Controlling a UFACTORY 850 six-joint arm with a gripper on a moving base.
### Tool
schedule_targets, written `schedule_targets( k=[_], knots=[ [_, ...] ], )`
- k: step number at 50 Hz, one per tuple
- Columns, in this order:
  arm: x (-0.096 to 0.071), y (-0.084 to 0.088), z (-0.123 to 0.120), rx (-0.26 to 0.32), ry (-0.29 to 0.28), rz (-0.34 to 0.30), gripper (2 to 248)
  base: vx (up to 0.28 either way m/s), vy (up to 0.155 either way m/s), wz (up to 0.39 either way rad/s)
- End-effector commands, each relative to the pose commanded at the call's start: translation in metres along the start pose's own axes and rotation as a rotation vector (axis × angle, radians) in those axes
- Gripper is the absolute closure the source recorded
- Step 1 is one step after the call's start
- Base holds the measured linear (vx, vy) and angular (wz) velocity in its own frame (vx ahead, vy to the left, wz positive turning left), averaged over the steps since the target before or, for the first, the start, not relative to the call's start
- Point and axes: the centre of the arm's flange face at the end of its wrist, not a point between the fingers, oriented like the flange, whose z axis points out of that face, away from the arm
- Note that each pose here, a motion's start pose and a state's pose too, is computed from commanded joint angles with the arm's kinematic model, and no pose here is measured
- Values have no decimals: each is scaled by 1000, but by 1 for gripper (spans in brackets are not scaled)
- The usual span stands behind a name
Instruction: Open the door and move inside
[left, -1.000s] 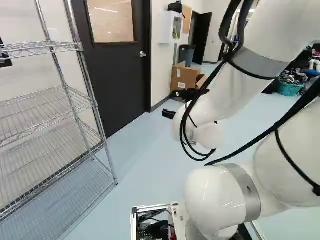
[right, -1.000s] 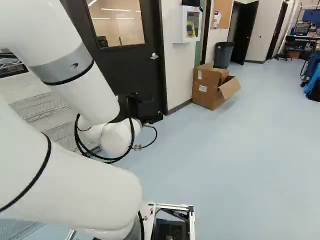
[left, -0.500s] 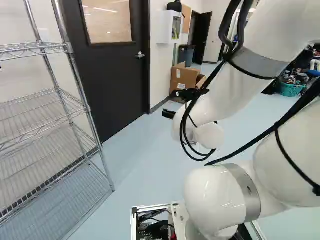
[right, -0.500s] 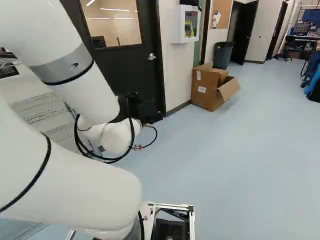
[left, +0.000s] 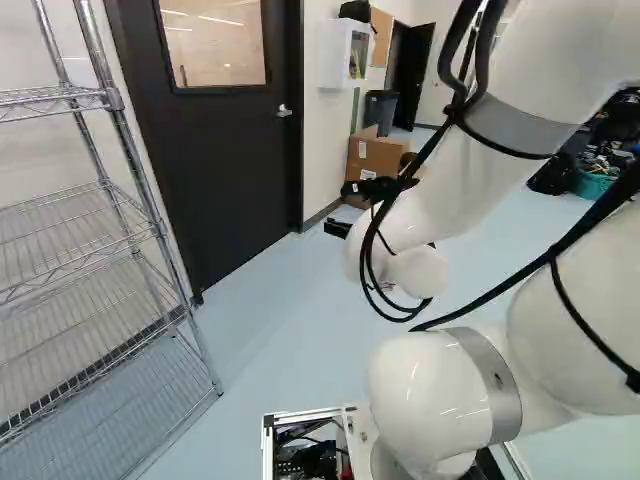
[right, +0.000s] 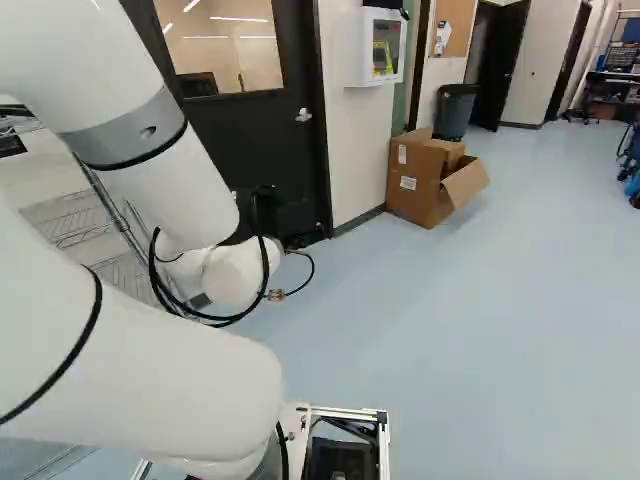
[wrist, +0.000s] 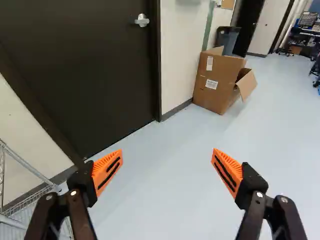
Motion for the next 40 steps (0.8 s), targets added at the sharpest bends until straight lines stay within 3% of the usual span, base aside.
schedule_targets(
  k=[40],
  knots=[
    [0, 0, 0, 0, 0, 0, 3, 195, -14, 343]
  ],
)
